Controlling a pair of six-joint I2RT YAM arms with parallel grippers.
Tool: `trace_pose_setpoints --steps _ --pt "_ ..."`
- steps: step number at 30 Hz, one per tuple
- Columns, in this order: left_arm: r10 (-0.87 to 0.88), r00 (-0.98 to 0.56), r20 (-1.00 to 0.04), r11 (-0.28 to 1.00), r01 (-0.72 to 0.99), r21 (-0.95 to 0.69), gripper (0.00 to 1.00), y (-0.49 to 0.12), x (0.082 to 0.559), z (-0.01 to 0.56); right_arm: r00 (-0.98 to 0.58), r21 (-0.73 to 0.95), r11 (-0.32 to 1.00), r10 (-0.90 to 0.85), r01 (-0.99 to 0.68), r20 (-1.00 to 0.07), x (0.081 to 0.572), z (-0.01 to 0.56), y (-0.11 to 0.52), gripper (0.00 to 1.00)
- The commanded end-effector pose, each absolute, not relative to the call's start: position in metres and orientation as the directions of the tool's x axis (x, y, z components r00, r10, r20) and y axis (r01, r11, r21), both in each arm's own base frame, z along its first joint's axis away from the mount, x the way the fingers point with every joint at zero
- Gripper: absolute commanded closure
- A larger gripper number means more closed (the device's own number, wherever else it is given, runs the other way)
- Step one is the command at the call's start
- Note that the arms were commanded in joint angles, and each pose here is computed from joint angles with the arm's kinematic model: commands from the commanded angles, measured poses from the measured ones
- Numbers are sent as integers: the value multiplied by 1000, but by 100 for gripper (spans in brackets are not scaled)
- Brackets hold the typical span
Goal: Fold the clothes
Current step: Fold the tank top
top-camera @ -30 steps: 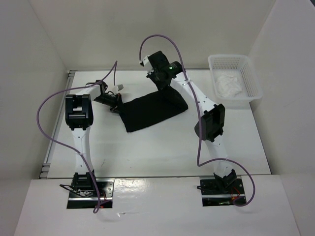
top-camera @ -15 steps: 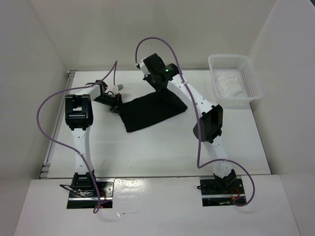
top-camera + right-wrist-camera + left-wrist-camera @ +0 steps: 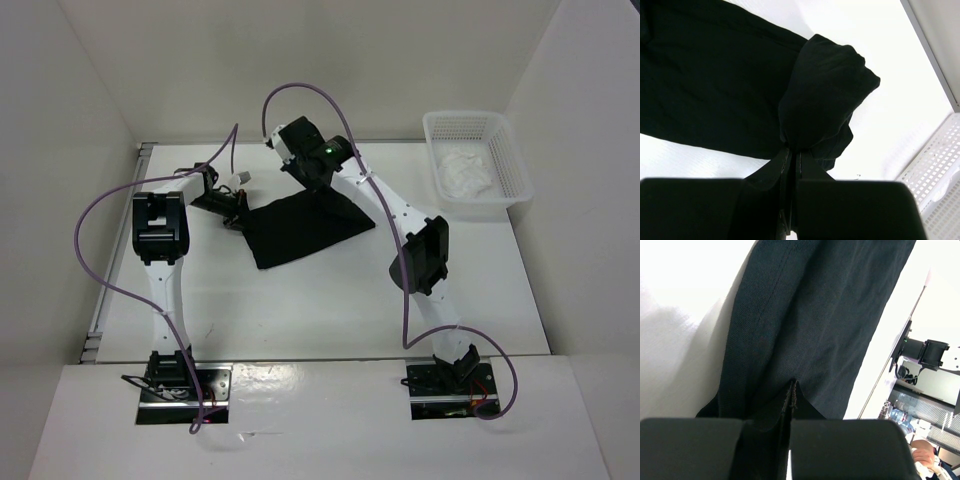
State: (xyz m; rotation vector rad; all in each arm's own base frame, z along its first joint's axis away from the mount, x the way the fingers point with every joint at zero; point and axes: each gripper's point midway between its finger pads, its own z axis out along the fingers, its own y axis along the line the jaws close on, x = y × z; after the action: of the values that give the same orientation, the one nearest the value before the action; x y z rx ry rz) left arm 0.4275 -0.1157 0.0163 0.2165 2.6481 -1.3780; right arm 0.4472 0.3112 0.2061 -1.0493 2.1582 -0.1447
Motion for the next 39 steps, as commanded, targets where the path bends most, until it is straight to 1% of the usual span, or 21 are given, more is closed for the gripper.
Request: trace_pose_setpoints --steps 1,10,18,29,32,33,34,39 --pt "113 -968 -223 646 242 -724 100 -100 424 -6 -339 -407 686 -682 -603 -647 443 258 315 100" --pt "113 -968 -223 646 242 -724 99 -100 424 -6 -335 -413 658 -709 -629 -620 439 239 333 100" --pt "111 -970 -216 638 236 -733 99 -101 422 -7 -311 -426 638 -724 -642 -616 427 240 347 100" --pt "109 -970 -217 632 237 -738 99 -102 422 -6 -342 -421 640 -731 -642 -590 435 214 355 100" --pt "115 -968 -224 631 245 -736 99 -102 422 -6 -348 -415 649 -723 -638 -597 438 210 358 100" --pt "115 -968 -224 631 245 -736 99 -102 422 -6 -355 -415 644 -731 -643 -583 439 200 360 100" --pt "115 -968 -224 631 245 -736 99 -102 422 -6 -349 -415 648 -724 -638 -594 440 206 361 100" --pt "115 -970 -215 630 239 -739 99 -102 419 -8 -364 -404 659 -716 -634 -595 445 193 367 100"
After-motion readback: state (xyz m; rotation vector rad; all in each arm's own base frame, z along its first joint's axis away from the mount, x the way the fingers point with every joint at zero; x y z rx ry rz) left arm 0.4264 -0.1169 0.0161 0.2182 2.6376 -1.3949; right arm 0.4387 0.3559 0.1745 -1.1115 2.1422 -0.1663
